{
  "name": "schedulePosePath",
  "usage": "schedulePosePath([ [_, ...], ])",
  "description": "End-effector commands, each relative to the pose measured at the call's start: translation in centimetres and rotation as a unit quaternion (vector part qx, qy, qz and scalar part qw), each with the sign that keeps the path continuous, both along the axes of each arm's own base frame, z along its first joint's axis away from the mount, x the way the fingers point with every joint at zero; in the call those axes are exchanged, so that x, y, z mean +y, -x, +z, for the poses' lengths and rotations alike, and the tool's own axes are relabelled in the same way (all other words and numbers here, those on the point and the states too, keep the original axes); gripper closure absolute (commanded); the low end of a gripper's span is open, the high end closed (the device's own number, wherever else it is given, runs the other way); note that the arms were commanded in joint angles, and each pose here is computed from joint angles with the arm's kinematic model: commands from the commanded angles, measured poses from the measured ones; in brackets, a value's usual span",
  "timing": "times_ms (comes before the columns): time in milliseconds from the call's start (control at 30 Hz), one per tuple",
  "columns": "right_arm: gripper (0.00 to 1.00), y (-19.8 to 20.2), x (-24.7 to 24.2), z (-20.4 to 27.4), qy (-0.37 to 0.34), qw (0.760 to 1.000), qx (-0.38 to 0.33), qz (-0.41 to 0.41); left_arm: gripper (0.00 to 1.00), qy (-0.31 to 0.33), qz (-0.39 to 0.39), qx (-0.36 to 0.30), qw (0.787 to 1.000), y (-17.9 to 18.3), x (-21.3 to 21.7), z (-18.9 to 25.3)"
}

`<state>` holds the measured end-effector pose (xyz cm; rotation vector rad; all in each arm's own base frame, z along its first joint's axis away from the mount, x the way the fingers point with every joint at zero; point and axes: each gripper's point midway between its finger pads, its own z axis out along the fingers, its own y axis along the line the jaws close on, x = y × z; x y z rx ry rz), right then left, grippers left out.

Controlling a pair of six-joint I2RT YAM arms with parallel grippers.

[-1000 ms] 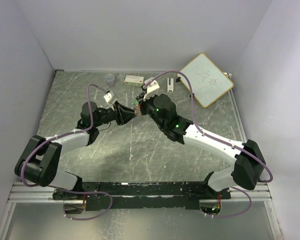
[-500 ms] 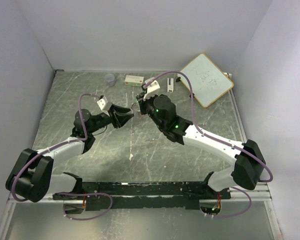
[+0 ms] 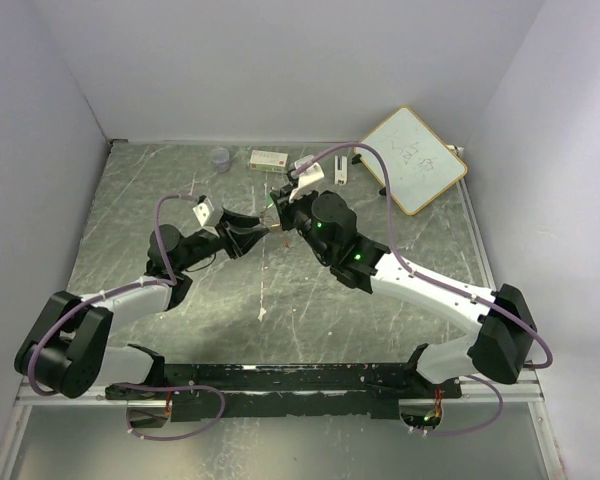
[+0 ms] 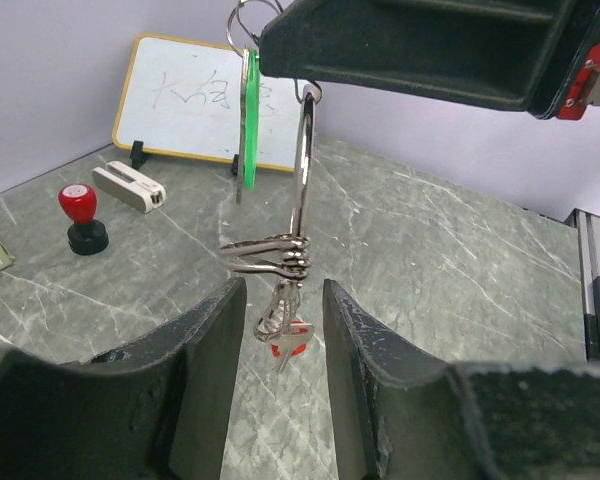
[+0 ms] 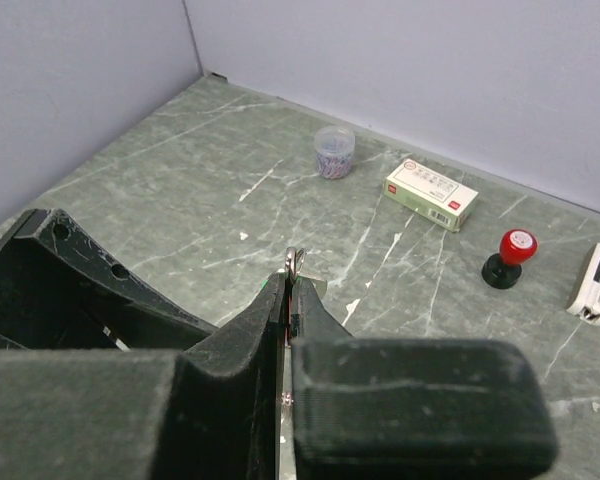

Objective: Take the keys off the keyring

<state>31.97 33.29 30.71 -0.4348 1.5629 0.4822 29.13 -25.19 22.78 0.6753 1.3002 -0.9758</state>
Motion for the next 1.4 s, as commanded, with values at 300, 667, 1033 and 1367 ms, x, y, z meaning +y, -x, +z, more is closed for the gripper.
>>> schedulePosePath([
  [300,1.00,0.9,0.8,2.0,-0.042,0.999,-0.013,0.016,0.55,0.022,0.000,-0.027,0.999,0.0,-0.6,1.1],
  [667,1.00,1.5,1.4,1.9,-0.045,0.998,-0.008,0.030,0.60,0.055,-0.001,-0.044,0.998,0.0,-0.7,2.0],
  [1033,1.00,0.5,-0.3,0.9,-0.009,1.000,-0.018,-0.022,0.93,0.007,0.017,0.001,1.000,-1.4,-0.9,1.5],
  [1367,0.89,-0.8,-6.3,0.5,0.023,0.985,-0.061,-0.160,0.93,-0.186,0.231,0.081,0.952,-7.2,5.3,1.4],
])
